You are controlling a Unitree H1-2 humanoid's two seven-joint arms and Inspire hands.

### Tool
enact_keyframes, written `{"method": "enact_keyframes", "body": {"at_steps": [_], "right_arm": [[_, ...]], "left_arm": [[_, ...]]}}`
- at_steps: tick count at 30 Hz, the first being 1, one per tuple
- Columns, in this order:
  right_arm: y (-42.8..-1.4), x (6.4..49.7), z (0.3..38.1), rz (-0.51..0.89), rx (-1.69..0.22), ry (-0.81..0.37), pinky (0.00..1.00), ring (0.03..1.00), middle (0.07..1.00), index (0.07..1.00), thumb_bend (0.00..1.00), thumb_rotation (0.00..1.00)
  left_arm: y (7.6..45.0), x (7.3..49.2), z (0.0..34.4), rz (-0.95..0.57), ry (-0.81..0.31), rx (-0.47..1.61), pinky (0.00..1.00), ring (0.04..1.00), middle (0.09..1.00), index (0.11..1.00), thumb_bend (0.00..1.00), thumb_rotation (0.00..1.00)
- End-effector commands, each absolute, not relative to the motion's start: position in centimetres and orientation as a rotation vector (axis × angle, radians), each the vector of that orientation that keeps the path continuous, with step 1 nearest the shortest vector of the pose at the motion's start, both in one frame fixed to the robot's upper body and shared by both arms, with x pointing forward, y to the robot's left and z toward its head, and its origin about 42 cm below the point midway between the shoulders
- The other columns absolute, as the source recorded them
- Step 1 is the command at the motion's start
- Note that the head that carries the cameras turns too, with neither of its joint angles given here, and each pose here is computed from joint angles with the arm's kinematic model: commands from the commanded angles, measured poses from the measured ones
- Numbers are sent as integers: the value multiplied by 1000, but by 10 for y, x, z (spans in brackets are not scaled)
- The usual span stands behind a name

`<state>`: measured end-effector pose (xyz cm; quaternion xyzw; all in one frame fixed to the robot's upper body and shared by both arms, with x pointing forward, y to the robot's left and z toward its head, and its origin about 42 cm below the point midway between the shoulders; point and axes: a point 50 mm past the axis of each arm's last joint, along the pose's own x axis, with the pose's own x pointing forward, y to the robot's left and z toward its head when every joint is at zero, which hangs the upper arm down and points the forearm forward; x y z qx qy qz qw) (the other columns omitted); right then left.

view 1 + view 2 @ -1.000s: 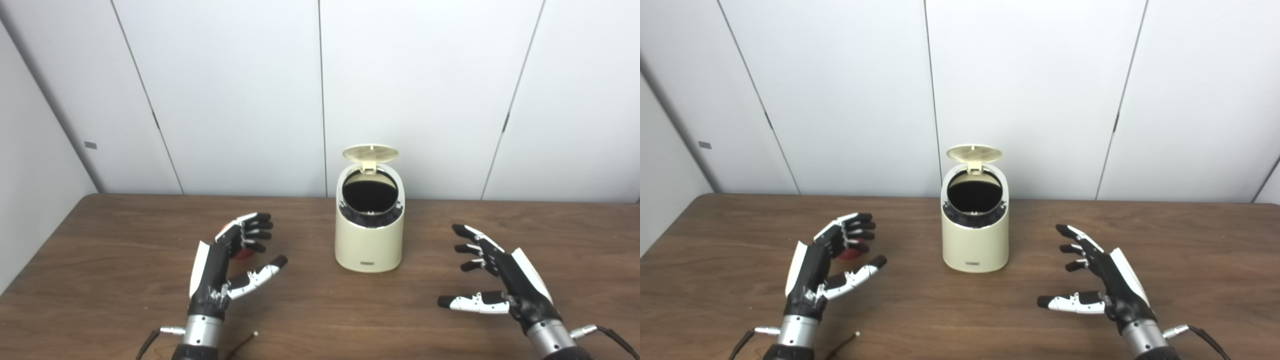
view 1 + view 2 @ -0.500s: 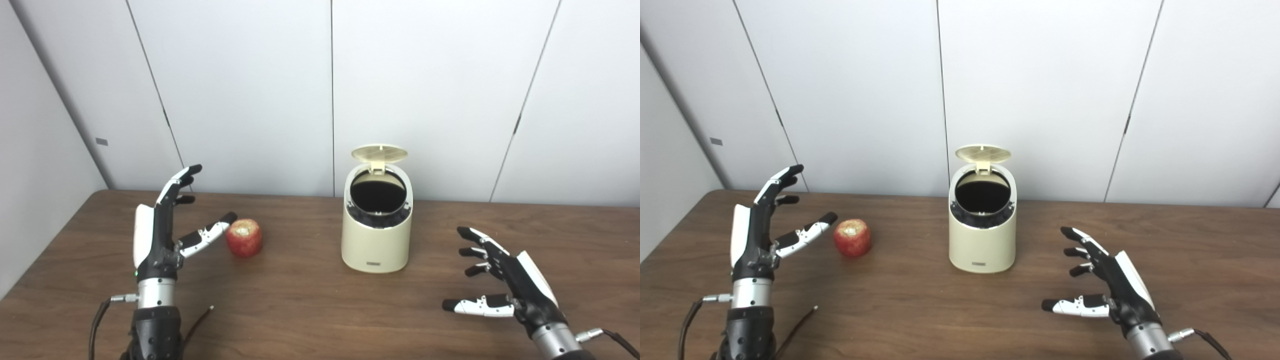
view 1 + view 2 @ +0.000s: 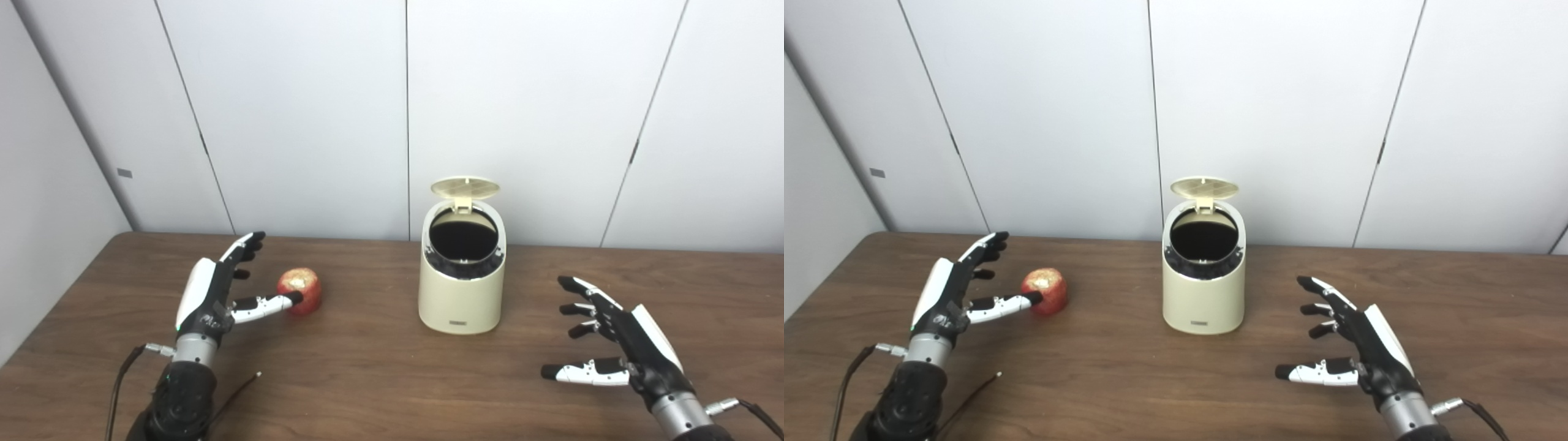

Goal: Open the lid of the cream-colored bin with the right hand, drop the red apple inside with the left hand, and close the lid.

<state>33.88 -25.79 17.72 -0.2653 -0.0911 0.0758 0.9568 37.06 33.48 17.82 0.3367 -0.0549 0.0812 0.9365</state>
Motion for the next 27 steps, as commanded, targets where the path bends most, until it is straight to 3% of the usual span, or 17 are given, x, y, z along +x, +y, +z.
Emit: {"method": "enact_keyframes", "body": {"at_steps": [1, 9, 18, 24, 27], "right_arm": [[-260, 344, 199, 140, -555, -262, 609, 796, 905, 866, 744, 46], [-262, 341, 199, 139, -557, -268, 600, 780, 895, 869, 744, 100], [-268, 336, 198, 134, -553, -251, 590, 790, 899, 872, 740, 118], [-269, 335, 198, 132, -563, -257, 580, 777, 895, 869, 733, 107], [-269, 335, 198, 134, -554, -252, 580, 777, 897, 867, 731, 106]], "left_arm": [[340, 383, 202, 169, -160, 743, 758, 861, 864, 911, 974, 346], [340, 384, 191, 162, -113, 835, 716, 855, 845, 903, 1000, 389], [333, 384, 170, 168, -75, 818, 736, 849, 836, 898, 957, 345], [323, 391, 158, 176, -56, 910, 667, 796, 815, 863, 943, 379], [317, 394, 155, 180, -51, 931, 609, 735, 742, 805, 899, 354]]}}
